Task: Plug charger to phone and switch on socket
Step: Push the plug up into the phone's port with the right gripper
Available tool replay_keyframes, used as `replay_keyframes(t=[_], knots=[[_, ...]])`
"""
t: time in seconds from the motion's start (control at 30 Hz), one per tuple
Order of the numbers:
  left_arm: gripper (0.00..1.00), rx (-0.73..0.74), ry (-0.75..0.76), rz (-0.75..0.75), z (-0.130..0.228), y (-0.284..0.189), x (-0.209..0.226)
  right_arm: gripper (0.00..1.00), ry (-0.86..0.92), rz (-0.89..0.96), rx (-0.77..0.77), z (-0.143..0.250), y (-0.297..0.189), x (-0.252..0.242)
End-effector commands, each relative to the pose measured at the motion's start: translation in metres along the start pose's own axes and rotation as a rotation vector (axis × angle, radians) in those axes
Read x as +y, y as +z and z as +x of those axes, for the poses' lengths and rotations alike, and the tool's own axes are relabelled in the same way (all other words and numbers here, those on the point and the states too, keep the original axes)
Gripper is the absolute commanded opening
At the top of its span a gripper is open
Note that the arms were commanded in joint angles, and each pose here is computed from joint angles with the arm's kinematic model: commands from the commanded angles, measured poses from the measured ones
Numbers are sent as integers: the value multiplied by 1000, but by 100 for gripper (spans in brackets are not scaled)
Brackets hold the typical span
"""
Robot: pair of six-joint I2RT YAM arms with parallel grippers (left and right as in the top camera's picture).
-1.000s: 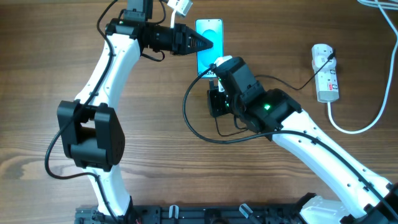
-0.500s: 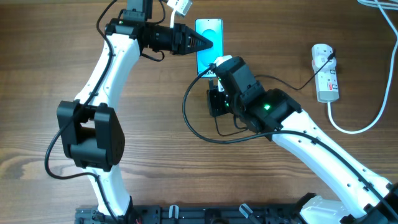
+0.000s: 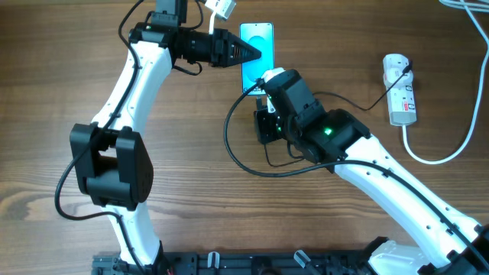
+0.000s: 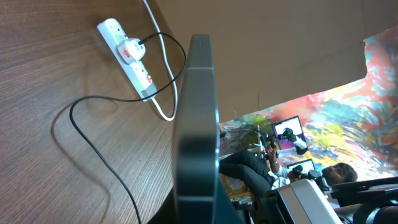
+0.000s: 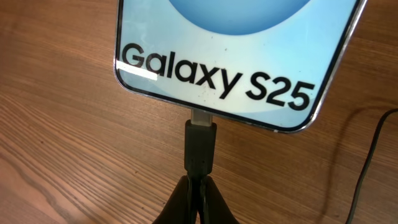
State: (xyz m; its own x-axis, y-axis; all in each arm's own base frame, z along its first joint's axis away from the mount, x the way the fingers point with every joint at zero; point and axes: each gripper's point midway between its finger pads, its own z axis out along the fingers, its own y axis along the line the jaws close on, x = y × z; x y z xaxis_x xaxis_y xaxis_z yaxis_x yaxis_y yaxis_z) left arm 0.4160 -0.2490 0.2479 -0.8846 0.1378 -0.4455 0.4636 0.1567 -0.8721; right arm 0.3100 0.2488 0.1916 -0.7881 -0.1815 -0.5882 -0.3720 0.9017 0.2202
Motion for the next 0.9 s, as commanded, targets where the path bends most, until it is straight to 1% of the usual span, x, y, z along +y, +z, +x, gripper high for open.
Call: replay_keyframes(t=[0.0, 0.87], knots=[[4, -3, 77, 31, -2, -3, -27, 4, -12, 37, -44, -16, -1, -6], [4, -7, 77, 4, -3, -3, -22, 4, -12, 40, -64, -21, -2, -6]])
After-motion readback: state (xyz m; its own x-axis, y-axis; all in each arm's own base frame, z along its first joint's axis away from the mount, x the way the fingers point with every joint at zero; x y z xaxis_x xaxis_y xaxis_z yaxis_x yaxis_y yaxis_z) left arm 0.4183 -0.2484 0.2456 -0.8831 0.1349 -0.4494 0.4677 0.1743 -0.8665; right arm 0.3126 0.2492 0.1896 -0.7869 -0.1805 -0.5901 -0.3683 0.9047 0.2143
